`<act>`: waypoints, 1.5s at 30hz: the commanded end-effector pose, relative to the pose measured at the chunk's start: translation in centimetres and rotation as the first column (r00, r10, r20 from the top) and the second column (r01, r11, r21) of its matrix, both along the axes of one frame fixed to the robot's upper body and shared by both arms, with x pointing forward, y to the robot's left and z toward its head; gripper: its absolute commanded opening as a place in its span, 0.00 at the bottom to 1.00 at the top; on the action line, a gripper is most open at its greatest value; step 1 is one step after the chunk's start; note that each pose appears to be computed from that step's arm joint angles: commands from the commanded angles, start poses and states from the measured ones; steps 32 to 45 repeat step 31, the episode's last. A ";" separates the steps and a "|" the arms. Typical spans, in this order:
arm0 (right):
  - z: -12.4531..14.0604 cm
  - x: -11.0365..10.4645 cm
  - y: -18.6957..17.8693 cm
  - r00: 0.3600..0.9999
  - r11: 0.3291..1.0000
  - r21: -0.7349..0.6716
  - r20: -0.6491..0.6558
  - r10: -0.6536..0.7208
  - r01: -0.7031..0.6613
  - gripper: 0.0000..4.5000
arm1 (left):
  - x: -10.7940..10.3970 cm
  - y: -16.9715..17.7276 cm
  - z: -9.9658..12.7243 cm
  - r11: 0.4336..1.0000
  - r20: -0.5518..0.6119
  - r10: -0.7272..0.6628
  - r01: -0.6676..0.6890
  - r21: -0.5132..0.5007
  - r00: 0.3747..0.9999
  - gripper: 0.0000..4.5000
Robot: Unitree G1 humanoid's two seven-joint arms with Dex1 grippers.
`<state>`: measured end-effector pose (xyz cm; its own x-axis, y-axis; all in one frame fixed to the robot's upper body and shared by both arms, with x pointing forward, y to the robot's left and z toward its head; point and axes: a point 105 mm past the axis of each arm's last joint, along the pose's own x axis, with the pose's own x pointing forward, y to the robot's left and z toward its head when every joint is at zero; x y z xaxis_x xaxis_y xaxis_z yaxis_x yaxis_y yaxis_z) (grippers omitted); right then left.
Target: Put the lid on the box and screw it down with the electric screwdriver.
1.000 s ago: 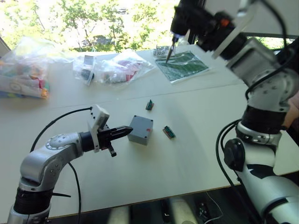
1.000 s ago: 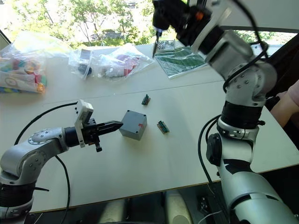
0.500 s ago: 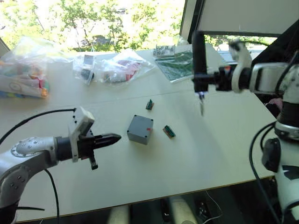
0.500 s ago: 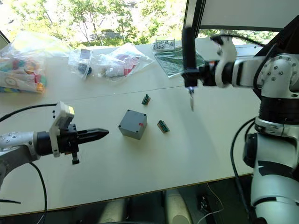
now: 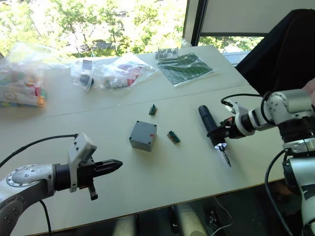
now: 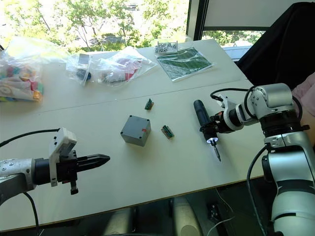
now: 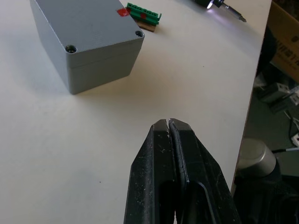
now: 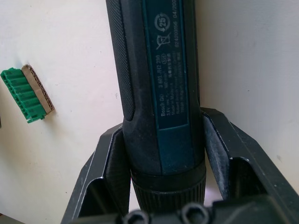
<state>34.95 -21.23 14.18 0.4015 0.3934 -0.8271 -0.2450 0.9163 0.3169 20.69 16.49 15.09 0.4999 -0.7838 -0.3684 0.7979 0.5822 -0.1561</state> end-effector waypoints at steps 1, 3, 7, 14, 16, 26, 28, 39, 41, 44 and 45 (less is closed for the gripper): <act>1.5 0.9 0.0 0.998 1.000 -0.006 0.067 0.006 -0.005 0.71 | 0.1 -0.1 0.4 1.000 0.043 0.001 -0.001 0.012 0.999 0.00; 1.8 1.2 0.1 0.996 1.000 -0.009 0.093 0.016 -0.015 0.87 | 0.5 0.3 0.4 1.000 0.058 0.018 -0.019 0.023 0.998 0.00; 4.1 2.7 0.3 0.947 0.995 -0.058 0.306 0.096 -0.082 0.99 | 0.9 0.9 0.8 0.999 0.065 0.045 -0.045 -0.007 0.997 0.00; 7.4 -1.6 3.1 0.456 0.814 -0.316 0.702 0.546 -0.488 0.99 | -1.1 1.6 -0.5 0.998 -0.045 0.047 -0.049 -0.041 0.998 0.00; 6.0 -3.8 3.4 0.450 0.780 -0.285 0.686 0.572 -0.557 0.99 | -1.9 1.6 -1.1 0.998 -0.080 0.044 -0.047 -0.040 0.996 0.00; 0.6 -12.8 7.2 0.501 0.655 -0.033 0.616 0.608 -0.755 0.99 | -4.0 2.0 -3.1 0.998 -0.198 0.042 -0.051 -0.040 0.979 0.00; 0.2 -12.9 7.4 0.502 0.657 -0.038 0.612 0.611 -0.753 0.99 | -3.8 2.0 -3.0 0.998 -0.191 0.041 -0.051 -0.046 0.981 0.00; -0.2 -12.9 7.4 0.506 0.662 -0.039 0.612 0.608 -0.749 0.99 | -3.7 1.8 -2.9 0.997 -0.183 0.036 -0.048 -0.060 0.982 0.00; -0.2 -12.9 7.4 0.506 0.662 -0.039 0.612 0.608 -0.749 0.99 | -3.7 1.8 -2.9 0.997 -0.183 0.036 -0.048 -0.060 0.982 0.00; -0.2 -12.9 7.4 0.506 0.662 -0.039 0.612 0.608 -0.749 0.99 | -3.7 1.8 -2.9 0.997 -0.183 0.036 -0.048 -0.060 0.982 0.00; -0.2 -12.9 7.4 0.506 0.662 -0.039 0.612 0.608 -0.749 0.99 | -3.7 1.8 -2.9 0.997 -0.183 0.036 -0.048 -0.060 0.982 0.00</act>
